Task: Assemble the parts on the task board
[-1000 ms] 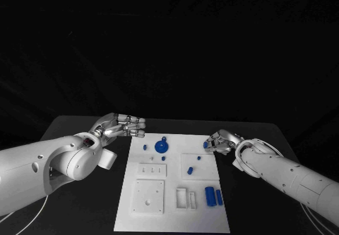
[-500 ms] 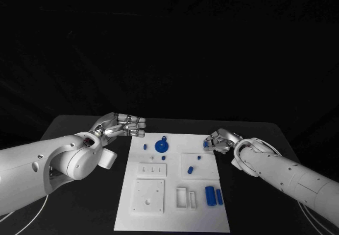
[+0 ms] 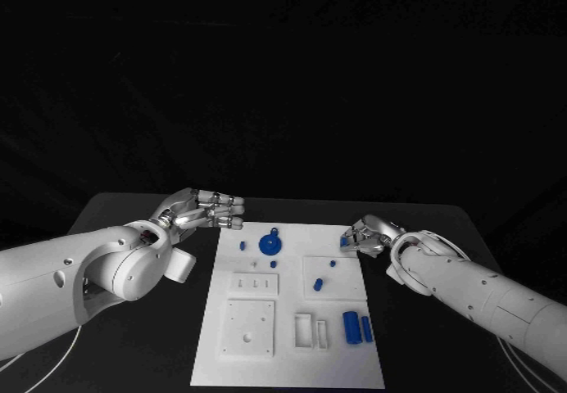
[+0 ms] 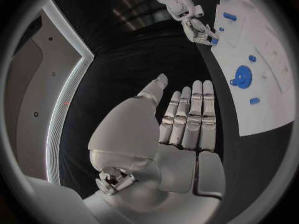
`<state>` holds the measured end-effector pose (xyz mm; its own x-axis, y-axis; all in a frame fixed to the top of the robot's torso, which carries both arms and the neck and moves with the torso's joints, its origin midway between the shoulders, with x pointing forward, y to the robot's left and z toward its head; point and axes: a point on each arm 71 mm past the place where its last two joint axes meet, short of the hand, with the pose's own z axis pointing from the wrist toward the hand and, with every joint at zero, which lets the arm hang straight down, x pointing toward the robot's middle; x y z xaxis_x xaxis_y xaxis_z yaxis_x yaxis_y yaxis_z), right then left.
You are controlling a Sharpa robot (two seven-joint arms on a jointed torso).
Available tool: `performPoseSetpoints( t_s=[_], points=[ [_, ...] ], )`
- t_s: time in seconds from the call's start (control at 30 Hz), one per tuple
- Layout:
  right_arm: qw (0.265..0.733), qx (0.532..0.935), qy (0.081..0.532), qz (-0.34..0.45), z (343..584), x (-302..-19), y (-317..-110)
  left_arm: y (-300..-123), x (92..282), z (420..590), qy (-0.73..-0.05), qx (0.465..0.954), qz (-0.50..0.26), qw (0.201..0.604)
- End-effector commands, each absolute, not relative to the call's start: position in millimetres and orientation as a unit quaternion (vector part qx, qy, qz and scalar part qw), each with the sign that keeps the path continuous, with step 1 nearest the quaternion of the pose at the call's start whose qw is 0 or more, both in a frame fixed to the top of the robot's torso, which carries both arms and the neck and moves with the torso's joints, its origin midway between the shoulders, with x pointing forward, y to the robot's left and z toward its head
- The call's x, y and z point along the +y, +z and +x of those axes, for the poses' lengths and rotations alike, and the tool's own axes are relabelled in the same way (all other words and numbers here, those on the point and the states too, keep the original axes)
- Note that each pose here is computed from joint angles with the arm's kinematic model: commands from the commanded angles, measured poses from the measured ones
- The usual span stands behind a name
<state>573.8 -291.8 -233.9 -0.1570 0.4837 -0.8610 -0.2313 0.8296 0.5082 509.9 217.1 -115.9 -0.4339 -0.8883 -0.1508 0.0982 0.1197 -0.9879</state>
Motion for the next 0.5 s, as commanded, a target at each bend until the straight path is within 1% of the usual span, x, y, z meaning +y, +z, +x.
performPoseSetpoints(
  t_s=[0.03,0.2,0.5],
  points=[
    [0.639,0.712,0.279,0.087,573.6,-289.5,-235.6,-115.1,214.4,508.9,-0.586,0.618,-0.314,0.419],
    [0.646,0.706,0.278,0.084,573.8,-288.1,-234.5,-115.1,214.3,508.9,-0.586,0.618,-0.314,0.419],
    [0.672,0.682,0.276,0.086,573.8,-284.8,-228.0,-115.0,213.9,508.5,-0.586,0.619,-0.313,0.419]
  ],
)
